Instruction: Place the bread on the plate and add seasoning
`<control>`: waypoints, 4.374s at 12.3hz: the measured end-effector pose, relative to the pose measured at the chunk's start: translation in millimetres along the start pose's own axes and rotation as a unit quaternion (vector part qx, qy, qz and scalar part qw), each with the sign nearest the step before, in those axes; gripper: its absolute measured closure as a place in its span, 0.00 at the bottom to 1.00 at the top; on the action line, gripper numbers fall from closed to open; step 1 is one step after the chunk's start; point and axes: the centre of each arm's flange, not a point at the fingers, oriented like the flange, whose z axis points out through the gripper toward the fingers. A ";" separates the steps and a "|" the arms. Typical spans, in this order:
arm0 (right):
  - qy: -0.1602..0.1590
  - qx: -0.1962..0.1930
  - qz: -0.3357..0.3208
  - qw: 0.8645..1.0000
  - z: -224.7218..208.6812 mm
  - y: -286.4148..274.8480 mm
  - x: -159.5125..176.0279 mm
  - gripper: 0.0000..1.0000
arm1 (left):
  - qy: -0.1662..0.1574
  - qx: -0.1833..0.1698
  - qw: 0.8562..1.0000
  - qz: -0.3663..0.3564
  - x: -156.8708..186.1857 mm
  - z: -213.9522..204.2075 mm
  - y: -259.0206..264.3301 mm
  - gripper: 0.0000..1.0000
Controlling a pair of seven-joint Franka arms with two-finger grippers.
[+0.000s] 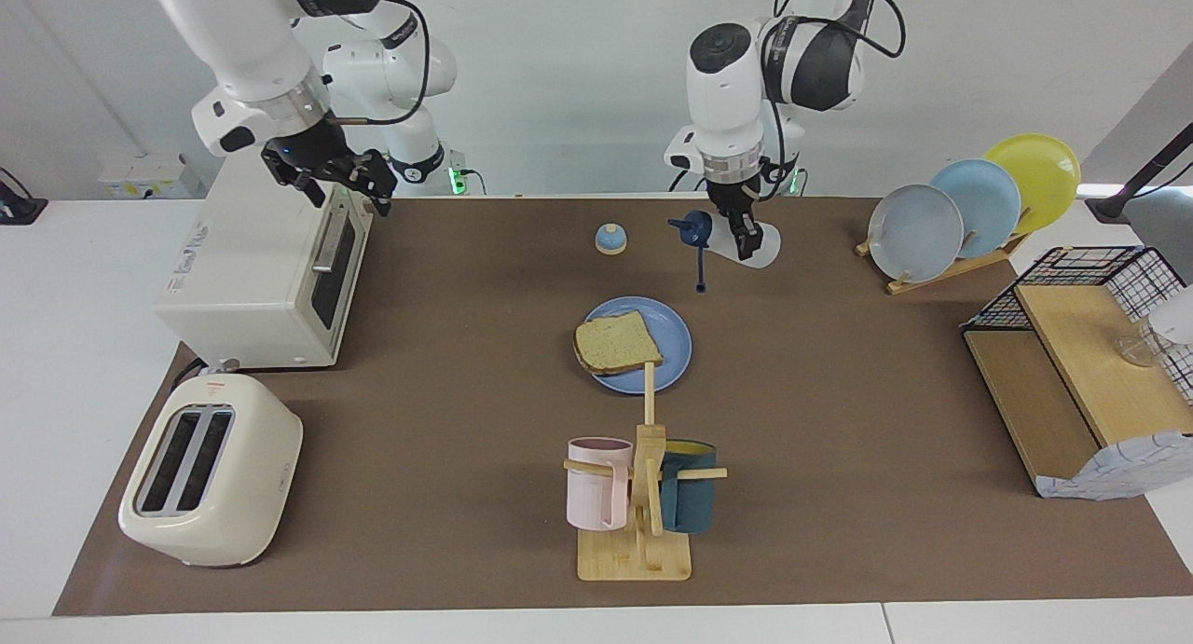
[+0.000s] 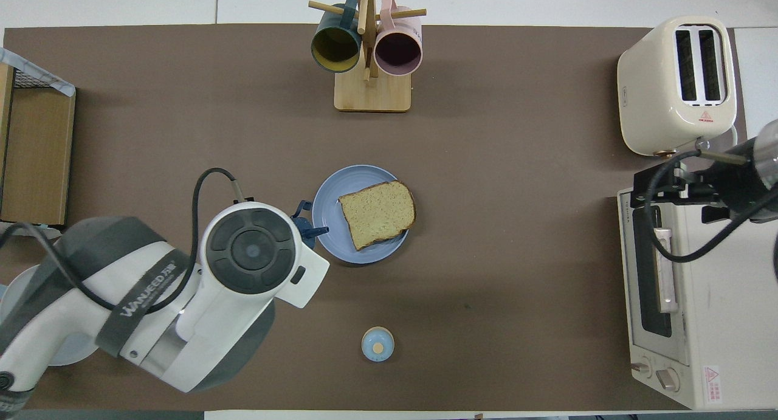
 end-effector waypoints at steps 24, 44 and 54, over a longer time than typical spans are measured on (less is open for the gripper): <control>0.006 -0.008 -0.024 1.000 0.2 81.4 29.7 0.00 | -0.475 0.261 0.837 0.082 185.6 102.1 8.3 0.54; 0.003 -0.008 -0.025 1.000 1.9 80.0 29.1 0.00 | -0.442 0.320 0.824 0.152 226.0 104.3 61.2 0.54; 0.003 -0.008 -0.025 1.000 1.9 80.0 29.1 0.00 | -0.459 0.276 0.834 0.133 186.0 138.7 6.2 0.54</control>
